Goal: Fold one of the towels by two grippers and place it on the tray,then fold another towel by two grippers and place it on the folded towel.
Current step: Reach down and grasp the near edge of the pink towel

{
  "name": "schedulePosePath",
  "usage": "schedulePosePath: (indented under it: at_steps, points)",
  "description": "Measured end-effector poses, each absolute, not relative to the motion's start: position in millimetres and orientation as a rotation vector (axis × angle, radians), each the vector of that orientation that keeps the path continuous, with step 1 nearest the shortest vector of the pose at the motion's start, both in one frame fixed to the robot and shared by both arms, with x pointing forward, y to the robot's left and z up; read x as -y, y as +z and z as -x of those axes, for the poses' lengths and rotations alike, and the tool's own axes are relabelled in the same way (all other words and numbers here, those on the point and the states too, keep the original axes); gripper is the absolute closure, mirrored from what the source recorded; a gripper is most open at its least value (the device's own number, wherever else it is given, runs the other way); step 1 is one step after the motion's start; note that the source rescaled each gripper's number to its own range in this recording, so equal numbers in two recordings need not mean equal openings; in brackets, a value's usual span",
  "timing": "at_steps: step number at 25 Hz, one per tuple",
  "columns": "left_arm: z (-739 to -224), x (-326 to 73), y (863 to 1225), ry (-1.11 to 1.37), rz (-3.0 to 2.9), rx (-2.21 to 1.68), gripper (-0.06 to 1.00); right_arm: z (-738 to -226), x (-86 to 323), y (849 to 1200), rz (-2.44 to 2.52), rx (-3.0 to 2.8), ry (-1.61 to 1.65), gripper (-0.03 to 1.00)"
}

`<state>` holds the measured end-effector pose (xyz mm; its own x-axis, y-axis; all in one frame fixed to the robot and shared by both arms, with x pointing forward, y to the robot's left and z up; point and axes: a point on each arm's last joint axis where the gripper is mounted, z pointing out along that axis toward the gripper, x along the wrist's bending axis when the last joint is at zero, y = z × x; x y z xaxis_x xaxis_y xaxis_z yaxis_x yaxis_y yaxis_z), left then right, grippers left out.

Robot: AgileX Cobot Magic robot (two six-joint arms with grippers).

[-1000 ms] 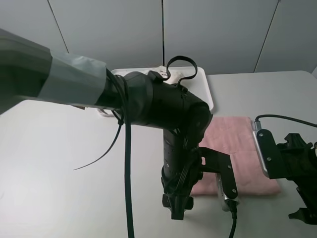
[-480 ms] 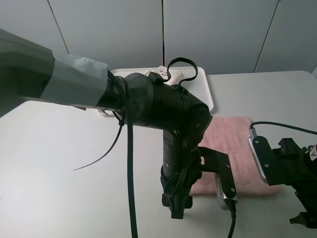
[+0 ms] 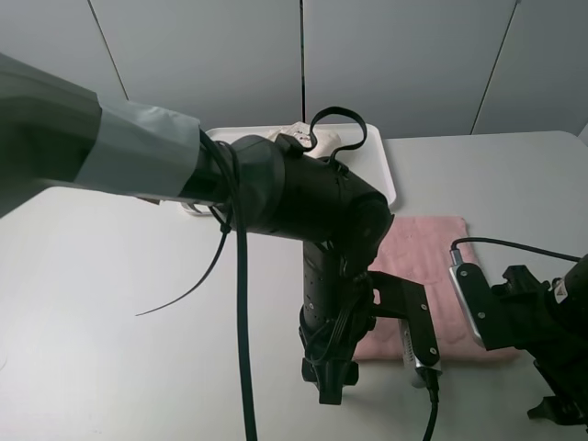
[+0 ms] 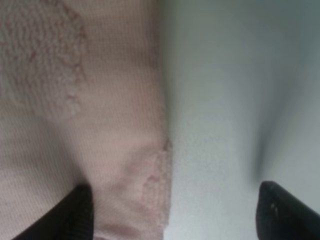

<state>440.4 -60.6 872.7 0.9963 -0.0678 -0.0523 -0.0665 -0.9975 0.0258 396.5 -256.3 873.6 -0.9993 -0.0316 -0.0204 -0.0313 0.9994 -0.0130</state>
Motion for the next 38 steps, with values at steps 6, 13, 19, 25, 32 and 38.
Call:
schedulePosePath:
  at_steps: [6,13,19,25,32,38]
  points:
    - [-440.7,60.8,872.7,-0.078,-3.112,0.099,0.08,-397.4,256.1,869.2,0.055,-3.129,-0.025,-0.03]
    - [-440.9,61.1,872.7,-0.074,-3.110,0.100,0.08,-399.6,256.2,868.9,0.089,-3.106,-0.028,0.45]
    - [-440.9,61.1,872.7,-0.074,-3.110,0.100,0.08,-403.1,255.3,868.6,0.103,-3.068,-0.016,0.96]
    - [-442.1,61.6,872.7,-0.053,-3.106,0.066,0.08,-403.3,255.4,868.6,0.096,-3.066,-0.016,0.96]
    - [-446.2,60.2,872.7,0.016,-3.124,0.056,0.08,-403.3,255.4,868.6,0.047,-3.067,-0.015,0.96]
    - [-446.4,60.6,872.7,0.020,-3.120,0.047,0.20,-403.3,255.4,868.4,0.040,-3.069,-0.015,0.96]
